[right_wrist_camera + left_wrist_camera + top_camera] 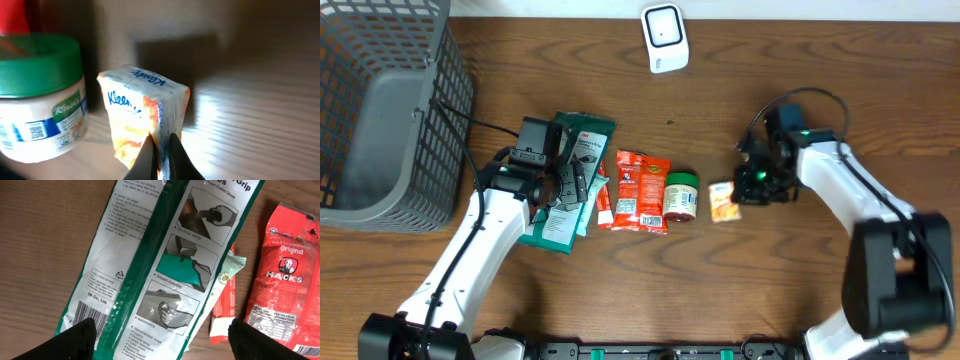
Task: Scan the item barcode
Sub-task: 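Grasp the Kleenex pack by its end with the right gripper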
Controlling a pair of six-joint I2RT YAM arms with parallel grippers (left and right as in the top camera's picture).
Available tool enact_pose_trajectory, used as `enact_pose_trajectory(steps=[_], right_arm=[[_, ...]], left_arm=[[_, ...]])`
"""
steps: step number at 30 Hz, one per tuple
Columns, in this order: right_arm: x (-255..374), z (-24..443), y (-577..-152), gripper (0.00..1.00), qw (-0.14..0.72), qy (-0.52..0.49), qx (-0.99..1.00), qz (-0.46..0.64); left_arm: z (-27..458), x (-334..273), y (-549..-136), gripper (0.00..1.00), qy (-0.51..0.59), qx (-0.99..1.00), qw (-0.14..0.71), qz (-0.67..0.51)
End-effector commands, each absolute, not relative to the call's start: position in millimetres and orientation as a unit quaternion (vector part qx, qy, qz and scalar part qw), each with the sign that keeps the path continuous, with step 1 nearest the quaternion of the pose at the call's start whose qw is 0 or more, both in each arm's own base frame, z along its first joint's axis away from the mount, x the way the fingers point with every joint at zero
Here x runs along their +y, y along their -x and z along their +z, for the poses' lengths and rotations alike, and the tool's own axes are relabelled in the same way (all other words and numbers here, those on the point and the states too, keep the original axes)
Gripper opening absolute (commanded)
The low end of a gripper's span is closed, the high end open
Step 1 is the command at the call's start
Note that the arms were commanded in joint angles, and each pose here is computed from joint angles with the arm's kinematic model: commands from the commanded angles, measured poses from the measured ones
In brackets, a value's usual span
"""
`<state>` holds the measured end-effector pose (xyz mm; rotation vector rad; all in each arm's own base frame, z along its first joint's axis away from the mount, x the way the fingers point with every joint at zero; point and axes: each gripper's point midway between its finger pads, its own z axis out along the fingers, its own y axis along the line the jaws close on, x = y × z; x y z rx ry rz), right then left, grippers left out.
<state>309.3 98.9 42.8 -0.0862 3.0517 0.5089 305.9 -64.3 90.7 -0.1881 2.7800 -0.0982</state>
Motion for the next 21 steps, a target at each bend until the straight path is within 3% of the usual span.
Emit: enact_pose_trajectory(steps=[1,10,21], right_arm=[[64,83,-331,0.01,0.111,0.01,0.992,0.052],[42,93,-328,0.01,0.143,-0.001,0.982,-0.122],[66,64,-323,0.01,0.126,0.066,0.966,-0.215]], left_arm=[[86,-62,-303,0.85,0.066,0.983,0.17,-0.03],[86,-62,-303,0.85,0.066,0.983,0.17,-0.03],[86,-62,-303,0.85,0.066,0.983,0.17,-0.03]])
